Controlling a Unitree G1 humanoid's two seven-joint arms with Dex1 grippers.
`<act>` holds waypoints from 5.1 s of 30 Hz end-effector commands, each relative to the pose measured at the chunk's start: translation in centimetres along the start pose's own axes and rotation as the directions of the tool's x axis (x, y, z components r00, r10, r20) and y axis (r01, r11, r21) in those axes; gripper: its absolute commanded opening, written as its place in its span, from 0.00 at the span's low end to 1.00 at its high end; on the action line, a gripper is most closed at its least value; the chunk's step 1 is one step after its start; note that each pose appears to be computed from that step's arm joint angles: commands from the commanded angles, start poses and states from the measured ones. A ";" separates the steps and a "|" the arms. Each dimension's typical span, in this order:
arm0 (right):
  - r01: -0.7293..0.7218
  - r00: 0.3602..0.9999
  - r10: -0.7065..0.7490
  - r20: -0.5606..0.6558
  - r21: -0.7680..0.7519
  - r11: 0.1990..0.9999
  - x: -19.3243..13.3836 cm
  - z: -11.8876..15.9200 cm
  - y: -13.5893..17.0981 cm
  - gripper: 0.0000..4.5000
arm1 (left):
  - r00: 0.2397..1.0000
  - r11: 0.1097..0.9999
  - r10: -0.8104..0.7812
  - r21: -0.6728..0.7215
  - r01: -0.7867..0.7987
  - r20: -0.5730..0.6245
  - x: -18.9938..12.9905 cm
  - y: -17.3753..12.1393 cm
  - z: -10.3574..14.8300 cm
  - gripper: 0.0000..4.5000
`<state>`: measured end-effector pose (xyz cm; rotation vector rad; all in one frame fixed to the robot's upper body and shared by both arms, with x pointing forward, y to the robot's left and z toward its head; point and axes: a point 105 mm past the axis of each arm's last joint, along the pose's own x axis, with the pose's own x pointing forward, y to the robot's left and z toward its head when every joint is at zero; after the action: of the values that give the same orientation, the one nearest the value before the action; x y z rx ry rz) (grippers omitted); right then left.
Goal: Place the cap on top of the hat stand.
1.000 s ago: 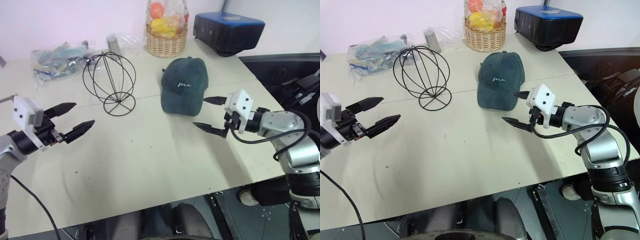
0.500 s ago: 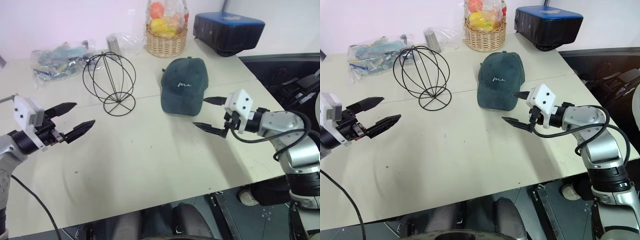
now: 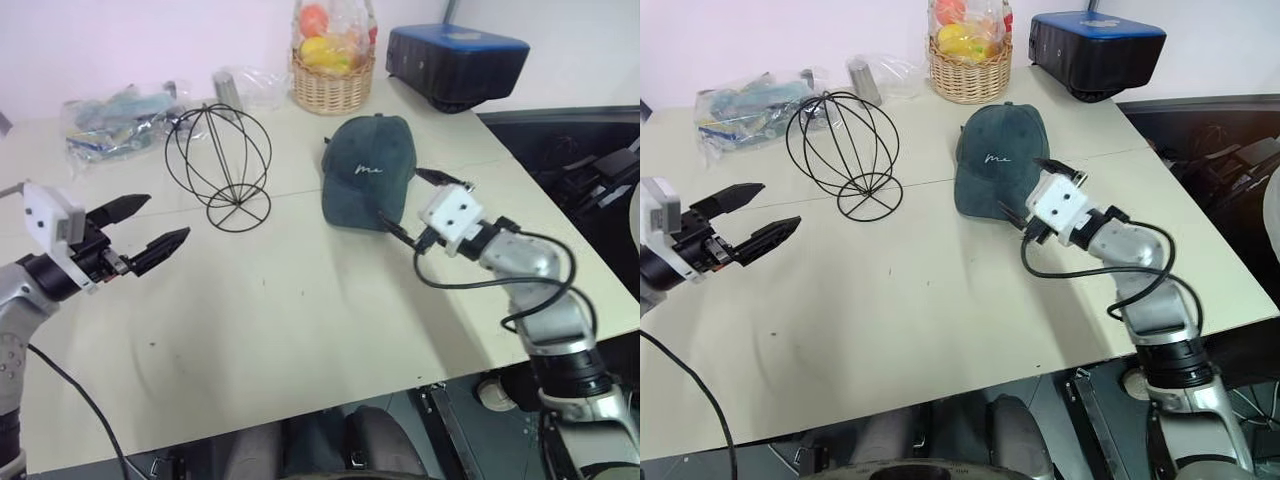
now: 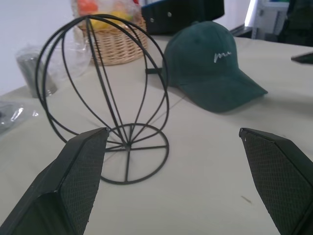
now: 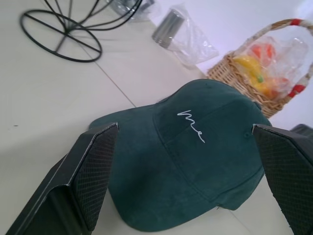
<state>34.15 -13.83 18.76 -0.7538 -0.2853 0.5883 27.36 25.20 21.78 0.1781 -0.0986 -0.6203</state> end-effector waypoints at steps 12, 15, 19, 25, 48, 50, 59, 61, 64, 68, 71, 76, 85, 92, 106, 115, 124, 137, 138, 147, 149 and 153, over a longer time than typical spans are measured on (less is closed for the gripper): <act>0.082 0.996 -0.085 -0.010 -0.192 0.978 0.9 -2.6 3.6 0.99 | 0.999 0.996 -0.031 -0.082 0.034 0.034 0.9 -1.0 0.1 1.00; 0.056 0.998 -0.062 -0.024 -0.189 0.980 1.0 -3.6 4.7 0.99 | 0.999 0.996 -0.029 -0.086 0.032 0.035 1.0 -1.2 -0.1 1.00; 0.047 0.998 -0.056 -0.037 -0.199 0.979 1.0 -4.4 5.4 0.99 | 0.999 0.996 -0.026 -0.083 0.029 0.039 1.0 -1.2 0.1 1.00; 0.090 0.991 -0.114 -0.068 -0.287 0.954 1.3 -5.6 4.6 0.99 | 0.999 0.997 -0.024 -0.070 0.026 0.039 0.8 -1.2 0.2 1.00; 0.056 0.963 -0.190 -0.191 -0.550 0.833 3.0 -7.8 2.9 0.99 | 0.999 0.999 -0.024 -0.027 0.025 0.026 0.8 -1.7 0.6 1.00; 0.035 0.959 -0.187 -0.213 -0.566 0.824 2.9 -8.1 2.7 0.99 | 0.999 0.999 -0.024 -0.023 0.024 0.029 0.9 -1.7 0.8 1.00; -0.036 0.938 -0.175 -0.299 -0.586 0.810 1.6 -9.5 1.7 0.99 | 0.999 1.000 -0.021 -0.016 0.022 0.035 1.1 -1.8 0.9 1.00; -0.033 0.936 -0.182 -0.302 -0.589 0.808 1.3 -9.7 1.4 0.99 | 0.999 1.000 -0.021 -0.015 0.021 0.034 1.1 -1.8 1.0 1.00; -0.024 0.933 -0.192 -0.304 -0.585 0.811 1.1 -9.8 1.2 0.99 | 0.999 1.000 -0.023 -0.014 0.024 0.034 1.2 -1.8 1.0 1.00; -0.013 0.934 -0.195 -0.299 -0.573 0.819 1.1 -9.7 1.4 0.99 | 0.999 1.000 -0.028 -0.011 0.028 0.034 1.3 -1.9 1.1 1.00; -0.004 0.936 -0.196 -0.294 -0.564 0.826 1.1 -9.6 1.6 0.99 | 0.999 1.000 -0.030 -0.008 0.030 0.032 1.4 -1.8 1.1 1.00; 0.016 0.940 -0.200 -0.275 -0.551 0.834 1.2 -9.3 1.7 0.46 | 0.999 0.999 -0.033 -0.002 0.033 0.031 1.5 -1.8 1.2 1.00; 0.089 0.948 -0.241 -0.209 -0.551 0.830 1.8 -8.1 1.2 0.00 | 0.999 0.999 -0.032 0.002 0.032 0.029 1.5 -1.8 1.1 1.00; 0.178 0.952 -0.285 -0.113 -0.553 0.814 2.3 -6.4 0.4 0.00 | 0.999 0.999 -0.035 0.004 0.035 0.025 1.5 -1.8 1.0 1.00; 0.392 0.913 -0.391 0.119 -0.525 0.755 2.4 -2.1 -1.9 0.00 | 0.999 0.999 -0.046 0.014 0.046 0.022 1.8 -1.8 0.9 1.00; 0.463 0.883 -0.445 0.149 -0.431 0.774 2.4 -0.9 -3.0 0.00 | 0.999 0.999 -0.052 0.016 0.052 0.017 1.9 -1.6 0.9 1.00; 0.587 0.808 -0.498 0.314 -0.353 0.729 2.8 4.5 -5.8 0.00 | 0.999 0.999 -0.038 0.000 0.038 0.024 2.1 -1.0 0.6 1.00; 0.554 0.758 -0.406 0.509 -0.176 0.814 5.0 12.5 -3.9 0.00 | 0.980 0.980 0.197 0.015 -0.197 -0.016 -0.9 5.2 -1.9 1.00; 0.552 0.756 -0.405 0.515 -0.167 0.817 5.3 12.8 -3.7 0.00 | 0.978 0.978 0.208 0.016 -0.208 -0.017 -1.1 5.5 -2.0 1.00; 0.515 0.747 -0.380 0.545 -0.112 0.850 7.4 15.1 -2.0 0.00 | 0.956 0.956 0.291 0.034 -0.290 -0.027 -2.6 7.1 -2.7 1.00; 0.508 0.750 -0.376 0.544 -0.110 0.855 7.8 15.3 -1.8 0.00 | 0.955 0.955 0.296 0.036 -0.294 -0.030 -2.7 7.2 -2.8 1.00; 0.486 0.768 -0.365 0.526 -0.109 0.867 8.7 15.4 -1.2 0.00 | 0.948 0.948 0.317 0.041 -0.316 -0.034 -2.8 7.4 -3.1 1.00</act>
<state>35.59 -1.27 28.85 -0.7482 -0.9325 0.3099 30.05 32.41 18.46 0.1613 -0.0436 -0.3311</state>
